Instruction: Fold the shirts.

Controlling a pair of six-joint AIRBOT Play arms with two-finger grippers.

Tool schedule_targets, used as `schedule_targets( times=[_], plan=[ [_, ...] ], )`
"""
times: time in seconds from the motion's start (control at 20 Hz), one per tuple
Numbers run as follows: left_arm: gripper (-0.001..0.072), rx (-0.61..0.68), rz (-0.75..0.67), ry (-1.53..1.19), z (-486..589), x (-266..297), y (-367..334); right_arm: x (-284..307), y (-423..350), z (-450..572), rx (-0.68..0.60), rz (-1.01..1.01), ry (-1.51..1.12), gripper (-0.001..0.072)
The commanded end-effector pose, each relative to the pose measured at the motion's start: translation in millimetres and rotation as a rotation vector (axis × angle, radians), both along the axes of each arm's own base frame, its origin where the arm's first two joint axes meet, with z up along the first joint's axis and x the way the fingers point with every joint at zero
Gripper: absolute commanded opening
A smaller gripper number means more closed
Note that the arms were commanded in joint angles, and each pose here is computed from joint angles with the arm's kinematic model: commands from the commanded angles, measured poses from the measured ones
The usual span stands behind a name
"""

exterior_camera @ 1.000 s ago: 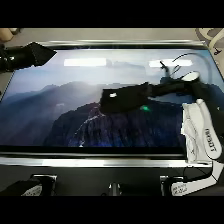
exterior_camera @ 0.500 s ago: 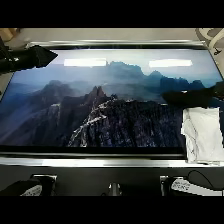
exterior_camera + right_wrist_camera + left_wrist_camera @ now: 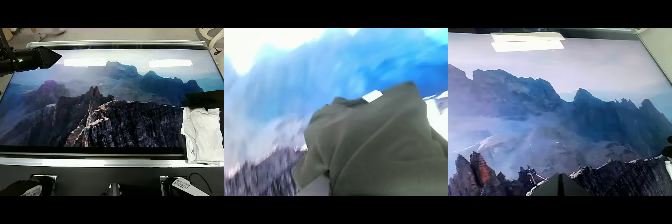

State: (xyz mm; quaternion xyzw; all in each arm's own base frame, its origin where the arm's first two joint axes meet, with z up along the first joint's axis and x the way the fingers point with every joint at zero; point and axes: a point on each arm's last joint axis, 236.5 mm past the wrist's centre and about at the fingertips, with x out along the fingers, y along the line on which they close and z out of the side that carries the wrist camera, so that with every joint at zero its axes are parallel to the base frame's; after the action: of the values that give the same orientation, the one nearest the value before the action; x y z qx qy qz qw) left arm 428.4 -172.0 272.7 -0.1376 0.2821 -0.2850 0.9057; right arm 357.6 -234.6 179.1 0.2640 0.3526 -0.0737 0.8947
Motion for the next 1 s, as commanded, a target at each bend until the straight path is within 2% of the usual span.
schedule_targets(
  times=[0.0, 0.35, 0.65, 0.85, 0.9, 0.95],
  plan=[
    [0.0022, 0.007, -0.014, -0.004, -0.5, -1.8, -3.8, -24.2, -12.8, -4.7, -0.01, -0.069, 0.07, 0.0017],
    [0.0022, 0.007, -0.014, -0.004, -0.5, -1.8, -3.8, -155.5, -5.7, -74.6, -0.036, -0.015, 0.69, 0.0017],
    [0.0022, 0.0, -0.014, -0.002, 0.6, -2.6, -4.5, -192.5, 51.9, -163.2, 0.137, 0.028, 0.798, 0.0018],
    [0.0022, -0.001, -0.016, -0.007, 2.8, -4.2, -5.2, -209.6, 44.9, -191.2, 0.078, 0.025, 0.853, 0.0031],
    [0.0022, 0.0, -0.019, -0.007, 2.8, -4.7, -6.4, -206.5, 39.1, -191.2, 0.056, 0.014, 0.84, 0.0185],
    [0.0022, 0.0, -0.023, -0.006, 2.5, -5.2, -8.2, -200.7, 31.3, -189.4, 0.02, 0.014, 0.816, 0.0493]
  ],
)
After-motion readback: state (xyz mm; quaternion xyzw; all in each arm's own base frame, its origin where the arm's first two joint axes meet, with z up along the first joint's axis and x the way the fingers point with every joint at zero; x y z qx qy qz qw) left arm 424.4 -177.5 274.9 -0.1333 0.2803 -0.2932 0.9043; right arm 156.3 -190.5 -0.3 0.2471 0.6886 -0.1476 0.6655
